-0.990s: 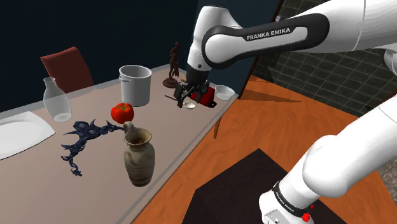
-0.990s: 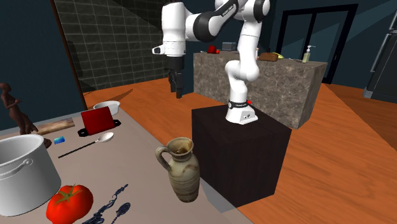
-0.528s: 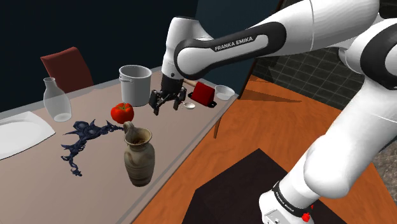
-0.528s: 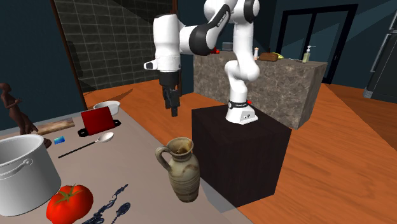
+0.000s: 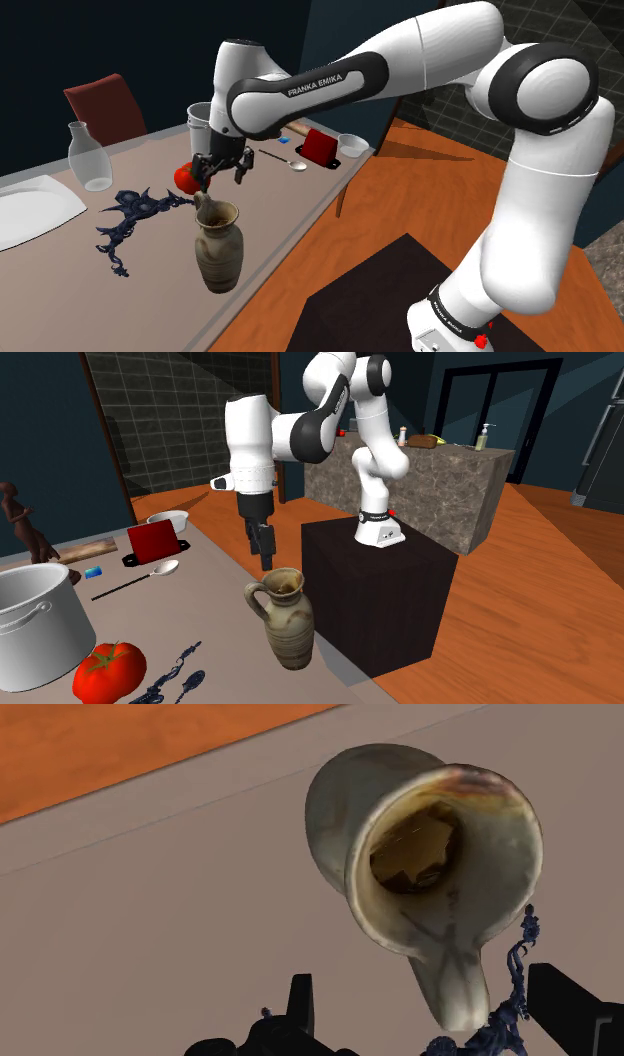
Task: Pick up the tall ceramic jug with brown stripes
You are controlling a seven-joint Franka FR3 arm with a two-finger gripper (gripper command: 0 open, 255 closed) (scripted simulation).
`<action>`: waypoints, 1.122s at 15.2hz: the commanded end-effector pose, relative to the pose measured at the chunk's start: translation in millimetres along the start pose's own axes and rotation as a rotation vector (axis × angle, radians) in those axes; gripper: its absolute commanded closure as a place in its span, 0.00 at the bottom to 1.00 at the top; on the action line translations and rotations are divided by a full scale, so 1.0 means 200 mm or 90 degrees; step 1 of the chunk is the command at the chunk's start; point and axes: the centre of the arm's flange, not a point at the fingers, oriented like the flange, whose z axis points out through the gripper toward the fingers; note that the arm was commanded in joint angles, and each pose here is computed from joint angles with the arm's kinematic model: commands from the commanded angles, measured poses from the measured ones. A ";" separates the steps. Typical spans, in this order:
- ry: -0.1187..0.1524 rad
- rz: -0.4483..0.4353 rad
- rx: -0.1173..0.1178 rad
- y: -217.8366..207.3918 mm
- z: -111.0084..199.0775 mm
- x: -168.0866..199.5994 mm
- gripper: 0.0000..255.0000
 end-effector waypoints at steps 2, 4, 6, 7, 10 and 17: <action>-0.001 -0.008 0.010 -0.14 0.11 0.10 0.00; -0.001 -0.010 0.012 -0.17 0.16 0.12 0.00; -0.001 -0.010 0.012 -0.16 0.21 0.12 0.00; -0.001 -0.010 0.012 -0.16 0.23 0.11 0.00; -0.001 -0.010 0.012 -0.15 0.31 0.11 0.00; -0.001 -0.010 0.012 -0.15 0.33 0.11 1.00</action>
